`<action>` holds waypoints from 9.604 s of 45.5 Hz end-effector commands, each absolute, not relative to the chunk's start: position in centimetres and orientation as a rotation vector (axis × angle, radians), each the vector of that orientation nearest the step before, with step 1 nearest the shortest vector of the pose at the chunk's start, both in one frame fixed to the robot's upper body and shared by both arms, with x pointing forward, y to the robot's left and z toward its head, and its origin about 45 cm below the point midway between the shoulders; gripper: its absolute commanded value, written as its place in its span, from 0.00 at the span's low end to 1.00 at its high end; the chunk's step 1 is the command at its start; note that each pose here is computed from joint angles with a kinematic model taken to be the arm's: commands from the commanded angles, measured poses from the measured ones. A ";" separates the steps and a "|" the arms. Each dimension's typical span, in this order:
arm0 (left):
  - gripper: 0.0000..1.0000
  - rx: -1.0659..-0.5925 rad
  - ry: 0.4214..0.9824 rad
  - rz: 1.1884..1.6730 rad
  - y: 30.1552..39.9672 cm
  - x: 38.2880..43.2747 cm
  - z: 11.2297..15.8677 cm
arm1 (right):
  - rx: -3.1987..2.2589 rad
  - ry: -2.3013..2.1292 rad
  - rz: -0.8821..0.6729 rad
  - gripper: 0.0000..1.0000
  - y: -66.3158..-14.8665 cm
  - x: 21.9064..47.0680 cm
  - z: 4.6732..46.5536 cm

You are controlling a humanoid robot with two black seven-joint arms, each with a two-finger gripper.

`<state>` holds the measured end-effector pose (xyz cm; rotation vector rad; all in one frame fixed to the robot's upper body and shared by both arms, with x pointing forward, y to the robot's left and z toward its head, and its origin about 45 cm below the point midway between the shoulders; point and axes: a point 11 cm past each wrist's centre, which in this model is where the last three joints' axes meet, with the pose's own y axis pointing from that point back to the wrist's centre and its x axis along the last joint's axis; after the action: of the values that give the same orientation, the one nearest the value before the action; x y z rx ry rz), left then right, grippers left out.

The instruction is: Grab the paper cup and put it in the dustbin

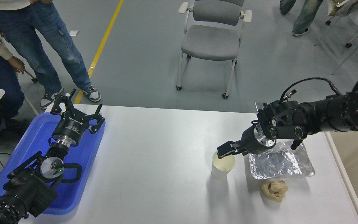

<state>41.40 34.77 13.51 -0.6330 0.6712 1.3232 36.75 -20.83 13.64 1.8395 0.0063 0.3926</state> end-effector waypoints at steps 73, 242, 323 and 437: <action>1.00 -0.634 0.671 1.324 34.78 41.40 13.52 | 1.727 -0.120 0.311 0.00 -25.3 35.0 23.3; 1.00 -0.632 0.671 1.323 34.77 41.40 13.51 | 0.939 -1.044 -0.042 0.00 -63.9 26.4 12.4; 1.00 -0.634 0.671 1.324 34.78 41.40 13.52 | 1.100 -1.056 -0.006 1.00 -59.0 28.4 15.2; 1.00 -0.630 0.671 1.324 34.76 41.40 13.48 | 1.379 -0.091 0.142 1.00 -29.3 34.9 39.5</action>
<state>41.37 34.77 13.44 -0.6300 0.6722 1.3252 35.11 -27.31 39.27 1.3904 -0.0360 0.2003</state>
